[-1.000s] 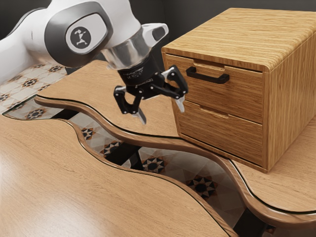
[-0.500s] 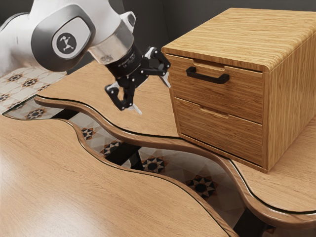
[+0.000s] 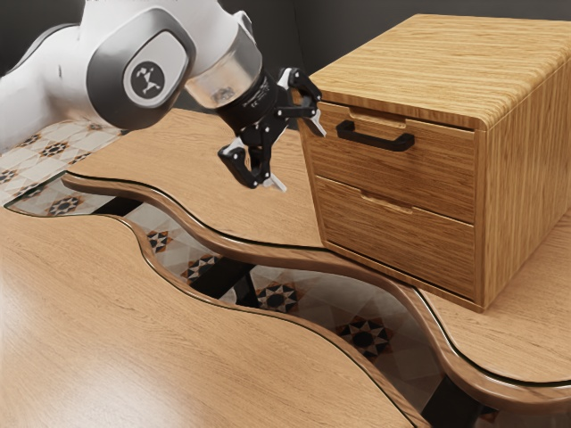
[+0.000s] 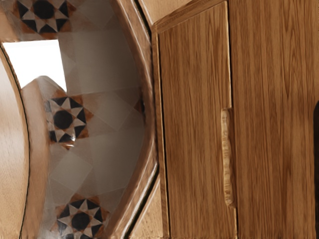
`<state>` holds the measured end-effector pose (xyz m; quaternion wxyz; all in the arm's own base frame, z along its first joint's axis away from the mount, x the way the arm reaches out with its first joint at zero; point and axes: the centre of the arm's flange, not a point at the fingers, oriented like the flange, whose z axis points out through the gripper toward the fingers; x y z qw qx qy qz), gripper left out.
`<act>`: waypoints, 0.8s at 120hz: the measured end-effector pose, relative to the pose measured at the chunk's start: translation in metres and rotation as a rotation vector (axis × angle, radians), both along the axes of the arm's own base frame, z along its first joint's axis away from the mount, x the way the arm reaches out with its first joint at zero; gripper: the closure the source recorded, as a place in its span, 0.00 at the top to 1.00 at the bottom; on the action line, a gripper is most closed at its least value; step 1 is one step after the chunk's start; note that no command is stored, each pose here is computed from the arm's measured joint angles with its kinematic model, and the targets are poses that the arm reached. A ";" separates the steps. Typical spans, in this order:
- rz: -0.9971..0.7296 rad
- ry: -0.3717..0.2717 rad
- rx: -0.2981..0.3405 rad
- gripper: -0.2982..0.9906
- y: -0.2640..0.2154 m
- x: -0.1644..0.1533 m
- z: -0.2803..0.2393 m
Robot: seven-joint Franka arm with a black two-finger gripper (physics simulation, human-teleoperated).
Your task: Pull the drawer handle with one arm to open the drawer
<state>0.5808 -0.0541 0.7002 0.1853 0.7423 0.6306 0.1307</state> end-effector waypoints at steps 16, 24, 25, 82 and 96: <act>0.007 -0.004 -0.017 0.77 -0.015 0.002 -0.001; 0.008 -0.006 -0.024 0.77 -0.023 0.004 -0.002; 0.008 -0.006 -0.025 0.77 -0.024 0.004 -0.002; 0.123 -0.009 -0.056 0.77 0.006 0.030 -0.007; 0.104 -0.016 -0.063 0.77 -0.011 0.030 -0.002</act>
